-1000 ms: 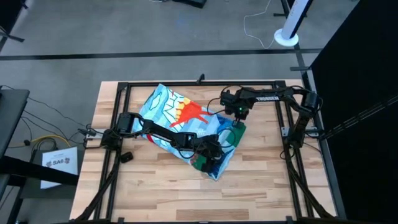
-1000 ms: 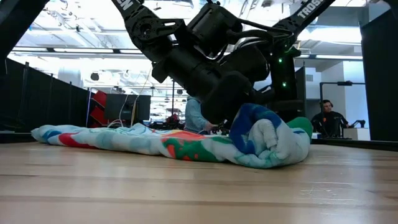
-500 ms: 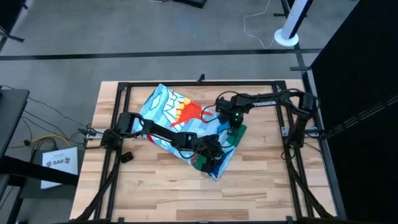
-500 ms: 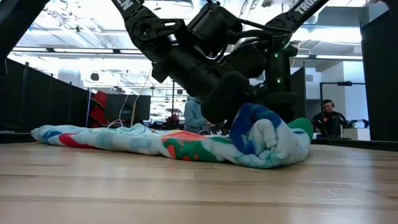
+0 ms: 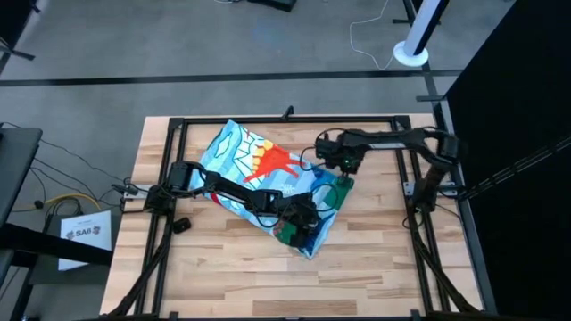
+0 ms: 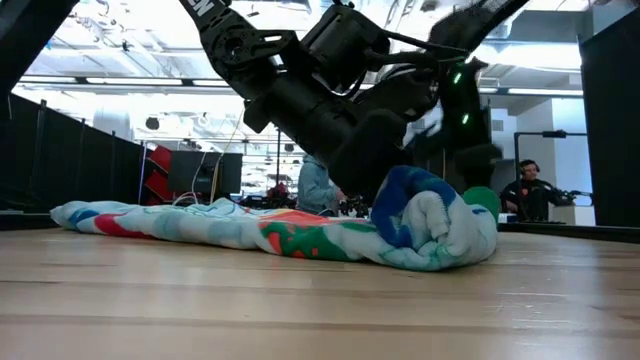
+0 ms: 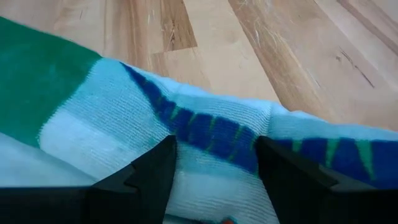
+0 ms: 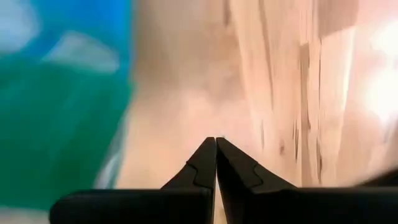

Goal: Roll towel
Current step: Roll the multicolor dinosaur print towel

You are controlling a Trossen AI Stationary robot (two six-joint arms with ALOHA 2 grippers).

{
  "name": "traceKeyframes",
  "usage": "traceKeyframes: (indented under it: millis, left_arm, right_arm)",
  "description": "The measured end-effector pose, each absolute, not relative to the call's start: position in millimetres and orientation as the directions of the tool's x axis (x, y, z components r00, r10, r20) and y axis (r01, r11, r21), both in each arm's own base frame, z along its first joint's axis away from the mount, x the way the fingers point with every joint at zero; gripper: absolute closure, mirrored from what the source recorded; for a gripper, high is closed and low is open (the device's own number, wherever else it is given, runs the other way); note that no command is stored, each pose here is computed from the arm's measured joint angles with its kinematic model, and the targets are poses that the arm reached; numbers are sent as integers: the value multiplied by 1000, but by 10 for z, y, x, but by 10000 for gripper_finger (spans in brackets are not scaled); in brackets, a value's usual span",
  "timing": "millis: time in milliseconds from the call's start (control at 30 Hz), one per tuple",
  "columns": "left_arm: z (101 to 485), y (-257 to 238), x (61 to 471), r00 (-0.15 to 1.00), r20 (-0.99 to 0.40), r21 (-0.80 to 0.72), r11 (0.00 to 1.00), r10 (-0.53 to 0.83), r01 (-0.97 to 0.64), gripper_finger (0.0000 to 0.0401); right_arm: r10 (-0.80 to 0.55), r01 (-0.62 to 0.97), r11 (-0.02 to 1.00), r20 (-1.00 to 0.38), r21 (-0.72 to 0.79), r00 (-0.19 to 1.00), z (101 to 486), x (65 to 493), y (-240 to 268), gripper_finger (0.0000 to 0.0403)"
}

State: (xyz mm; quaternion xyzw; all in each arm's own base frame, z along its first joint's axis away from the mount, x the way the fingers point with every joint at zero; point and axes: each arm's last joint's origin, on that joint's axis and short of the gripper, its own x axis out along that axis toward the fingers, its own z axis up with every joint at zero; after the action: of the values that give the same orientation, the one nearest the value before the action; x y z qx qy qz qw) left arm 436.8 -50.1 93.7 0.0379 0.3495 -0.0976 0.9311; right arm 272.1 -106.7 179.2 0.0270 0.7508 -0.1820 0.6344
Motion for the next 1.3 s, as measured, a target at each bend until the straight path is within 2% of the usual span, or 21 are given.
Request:
traceKeyframes:
  millis: [100,233,333,467,600,767,900,1100,1300]
  left_arm:
    - [932,-496,4363,730,-666,-24,983,-153,184,189]
    - [932,-495,4363,731,-666,-44,985,-152,165,189]
    - [935,-495,4365,733,-663,-61,987,-152,150,189]
    - [937,-495,4367,735,-661,-85,988,-152,128,189]
    - [938,-494,4369,737,-659,-101,989,-148,109,189]
    - [938,-493,4371,741,-656,-111,989,-145,95,189]
    - [938,-491,4372,743,-656,-103,991,-131,84,189]
    - [935,-490,4370,743,-658,-104,992,-127,78,189]
    - [935,-489,4370,744,-656,-94,992,-125,84,189]
  right_arm:
    - [-246,266,932,-969,-245,-31,2071,2630,-763,403]
    - [-260,253,951,-900,-177,349,2269,2464,-229,403]
    - [-186,219,974,-769,-62,612,2185,2345,123,403]
    - [-108,188,980,-607,70,787,1837,2248,408,403]
    - [-193,265,961,-509,72,839,1535,2249,529,403]
    - [-231,287,957,-504,35,832,1309,2370,639,394]
    - [-220,275,961,-497,39,839,1160,2462,723,352]
    - [-386,416,909,-432,-27,815,1044,2462,782,288]
    - [-409,437,899,-432,-36,804,986,2465,789,266]
